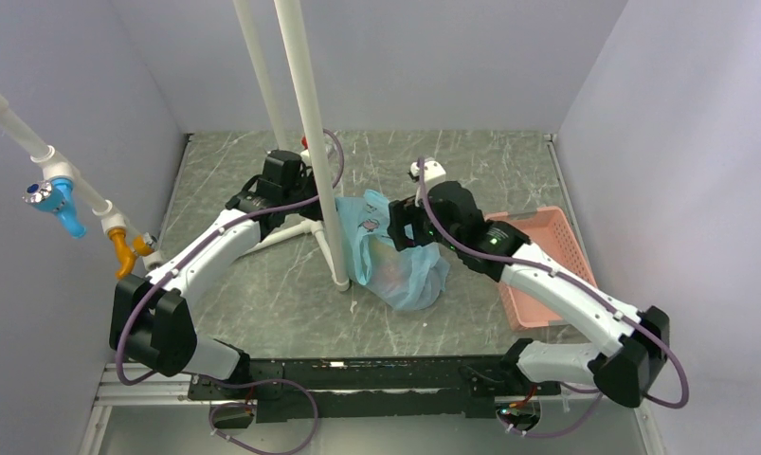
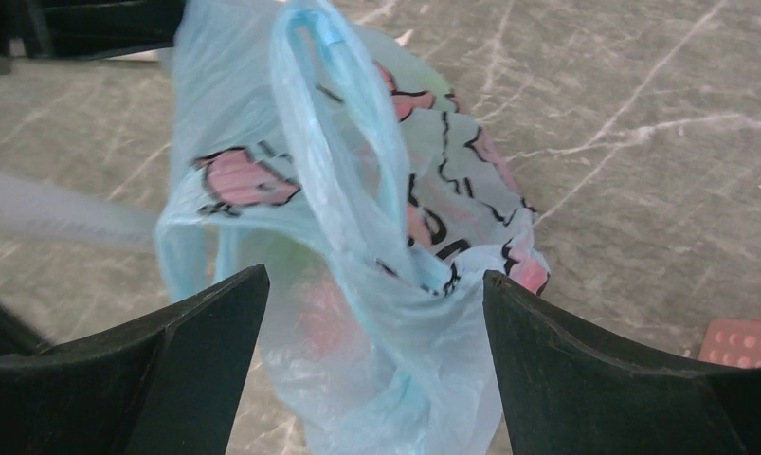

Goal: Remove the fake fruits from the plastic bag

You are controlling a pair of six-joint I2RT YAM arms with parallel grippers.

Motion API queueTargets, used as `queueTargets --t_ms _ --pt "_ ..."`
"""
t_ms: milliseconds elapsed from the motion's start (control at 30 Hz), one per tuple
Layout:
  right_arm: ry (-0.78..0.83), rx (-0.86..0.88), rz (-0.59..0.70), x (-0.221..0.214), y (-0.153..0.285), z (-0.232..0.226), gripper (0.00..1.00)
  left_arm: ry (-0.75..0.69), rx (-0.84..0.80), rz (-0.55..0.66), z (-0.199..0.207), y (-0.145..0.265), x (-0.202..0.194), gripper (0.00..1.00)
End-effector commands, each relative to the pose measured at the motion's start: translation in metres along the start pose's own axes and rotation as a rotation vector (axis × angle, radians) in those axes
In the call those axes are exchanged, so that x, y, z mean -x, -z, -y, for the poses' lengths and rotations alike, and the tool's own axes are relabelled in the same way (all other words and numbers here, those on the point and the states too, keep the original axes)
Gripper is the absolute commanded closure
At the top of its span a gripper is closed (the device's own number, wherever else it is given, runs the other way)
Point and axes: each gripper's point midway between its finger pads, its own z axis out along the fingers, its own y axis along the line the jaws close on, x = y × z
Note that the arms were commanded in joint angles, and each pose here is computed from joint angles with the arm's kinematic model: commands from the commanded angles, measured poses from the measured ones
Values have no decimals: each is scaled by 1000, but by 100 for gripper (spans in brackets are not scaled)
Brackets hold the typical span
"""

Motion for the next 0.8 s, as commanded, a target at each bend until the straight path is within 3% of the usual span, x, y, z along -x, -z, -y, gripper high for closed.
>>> queueTargets --t_ms 0,133,267,300,333,367,400,600,767 --pt "-14 -137 107 35 -17 14 14 -64 -12 35 8 1 14 100" --pt "-83 -216 135 44 -31 22 21 -92 -8 34 11 -2 10 100" --pt "-78 -80 224 54 -25 2 44 -95 8 26 9 -6 6 100" --pt "-96 -71 231 51 -23 1 53 -92 17 23 7 -6 6 100" --pt "-135 -60 244 50 -19 1 78 -94 26 23 6 -5 7 100" --pt "-165 -48 261 50 -13 0 95 -96 38 26 4 -4 7 100" --pt "-181 -28 275 46 -6 -1 100 -98 52 30 2 -3 7 100" --pt "-291 186 510 37 62 -11 100 -64 55 18 -9 -6 10 100" --pt "-308 164 427 -4 66 -1 100 -56 47 15 -13 -7 9 100"
